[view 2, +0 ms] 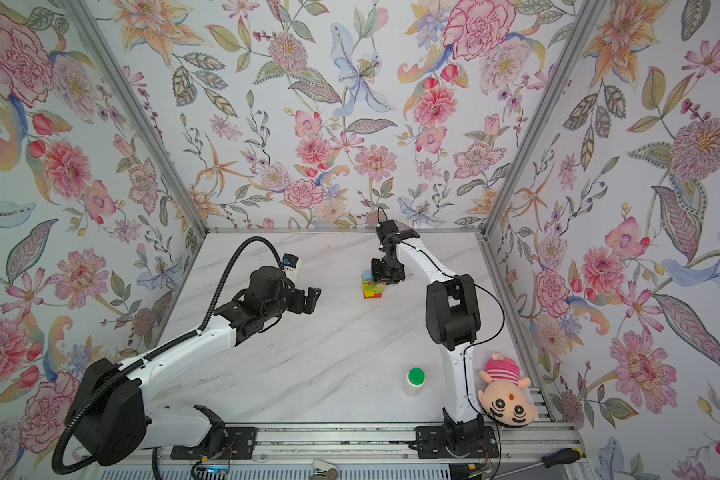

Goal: Build the wood block tower
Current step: 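Lower the 'A' cube onto the tower beside the green figure cube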

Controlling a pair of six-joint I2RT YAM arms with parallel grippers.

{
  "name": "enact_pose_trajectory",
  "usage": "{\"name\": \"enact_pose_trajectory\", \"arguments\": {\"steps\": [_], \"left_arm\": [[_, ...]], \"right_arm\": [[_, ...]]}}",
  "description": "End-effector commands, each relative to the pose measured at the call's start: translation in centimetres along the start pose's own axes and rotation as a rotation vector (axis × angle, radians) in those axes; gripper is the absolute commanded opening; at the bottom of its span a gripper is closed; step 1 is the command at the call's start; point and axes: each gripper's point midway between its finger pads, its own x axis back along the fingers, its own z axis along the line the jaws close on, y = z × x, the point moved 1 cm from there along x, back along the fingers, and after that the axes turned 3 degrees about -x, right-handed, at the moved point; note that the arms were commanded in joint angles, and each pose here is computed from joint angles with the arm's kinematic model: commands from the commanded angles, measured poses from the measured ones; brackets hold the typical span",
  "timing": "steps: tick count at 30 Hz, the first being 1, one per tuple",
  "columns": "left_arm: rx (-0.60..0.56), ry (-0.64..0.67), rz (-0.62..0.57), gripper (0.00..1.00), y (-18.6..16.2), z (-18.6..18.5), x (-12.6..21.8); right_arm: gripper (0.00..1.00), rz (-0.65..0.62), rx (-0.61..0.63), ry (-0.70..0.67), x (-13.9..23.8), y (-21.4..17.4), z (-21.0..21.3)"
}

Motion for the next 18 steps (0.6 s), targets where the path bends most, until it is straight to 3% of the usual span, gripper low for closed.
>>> {"name": "enact_pose_trajectory", "arguments": {"steps": [1,18], "left_arm": [[0.026,0.033,0.004,0.99,-0.53,0.98,0.42],[0.025,0.032,-0.003,0.99,-0.49,0.94,0.54]], "right_arm": [[0.36,0.037,0.009,0.004,-0.85,-0.33,0.04],[0.37,0.04,0.007,0.009,-1.24,-0.09,0.19]]}}
